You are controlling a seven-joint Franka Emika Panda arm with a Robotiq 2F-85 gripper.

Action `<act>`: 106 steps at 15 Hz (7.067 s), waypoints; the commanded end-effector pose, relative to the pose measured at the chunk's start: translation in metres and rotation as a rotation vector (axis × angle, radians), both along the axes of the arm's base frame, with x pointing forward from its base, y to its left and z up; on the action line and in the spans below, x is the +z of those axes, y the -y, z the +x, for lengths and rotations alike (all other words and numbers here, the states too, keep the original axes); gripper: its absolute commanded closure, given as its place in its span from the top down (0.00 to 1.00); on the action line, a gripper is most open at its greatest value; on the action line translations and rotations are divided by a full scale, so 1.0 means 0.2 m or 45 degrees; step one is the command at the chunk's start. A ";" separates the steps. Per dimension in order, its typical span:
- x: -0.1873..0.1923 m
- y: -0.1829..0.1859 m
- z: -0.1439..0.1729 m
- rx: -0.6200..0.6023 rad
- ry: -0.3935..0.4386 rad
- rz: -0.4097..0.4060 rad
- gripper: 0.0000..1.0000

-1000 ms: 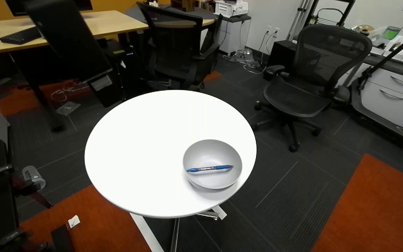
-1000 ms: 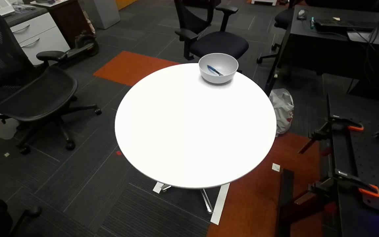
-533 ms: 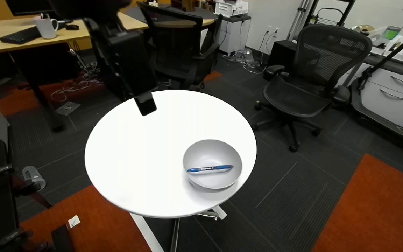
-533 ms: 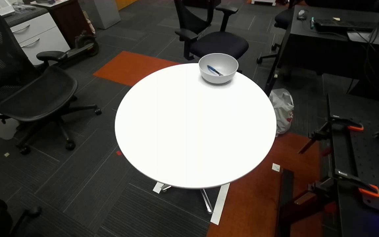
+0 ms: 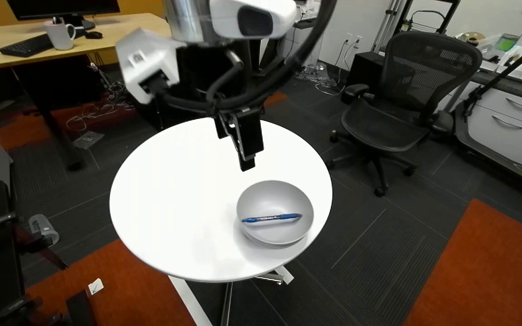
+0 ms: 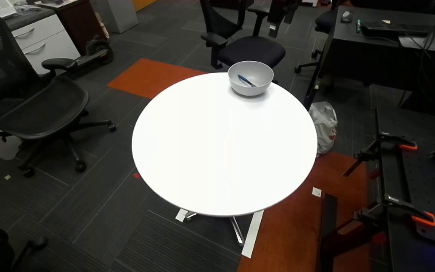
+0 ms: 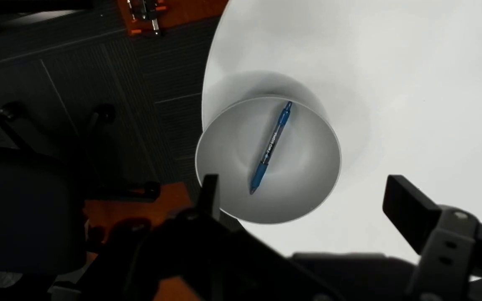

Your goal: Put the pen on the table, put it in the bowl then place it back on the table

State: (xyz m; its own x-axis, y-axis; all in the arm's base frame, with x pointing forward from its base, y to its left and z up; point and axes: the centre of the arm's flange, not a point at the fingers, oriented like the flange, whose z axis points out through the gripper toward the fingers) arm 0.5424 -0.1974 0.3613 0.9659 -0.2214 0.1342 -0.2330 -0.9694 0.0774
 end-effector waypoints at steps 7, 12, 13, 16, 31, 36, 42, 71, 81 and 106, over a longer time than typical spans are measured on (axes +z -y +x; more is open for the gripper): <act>-0.46 0.09 0.20 -0.187 0.031 0.102 1.00; -0.63 0.11 0.27 -0.233 0.008 0.120 1.00; -0.65 0.11 0.28 -0.242 0.004 0.109 1.00; -0.72 0.14 0.32 -0.272 -0.008 0.102 1.00; -0.96 0.28 0.50 -0.364 -0.032 0.070 1.00; -1.01 0.33 0.55 -0.383 -0.040 0.060 1.00; -1.04 0.38 0.60 -0.383 -0.050 0.053 0.74; -0.24 -0.49 0.75 0.066 0.168 -0.060 0.03; -0.58 -1.03 0.78 0.330 0.123 -0.006 0.03; -0.90 -0.90 0.77 0.783 -0.109 0.010 1.00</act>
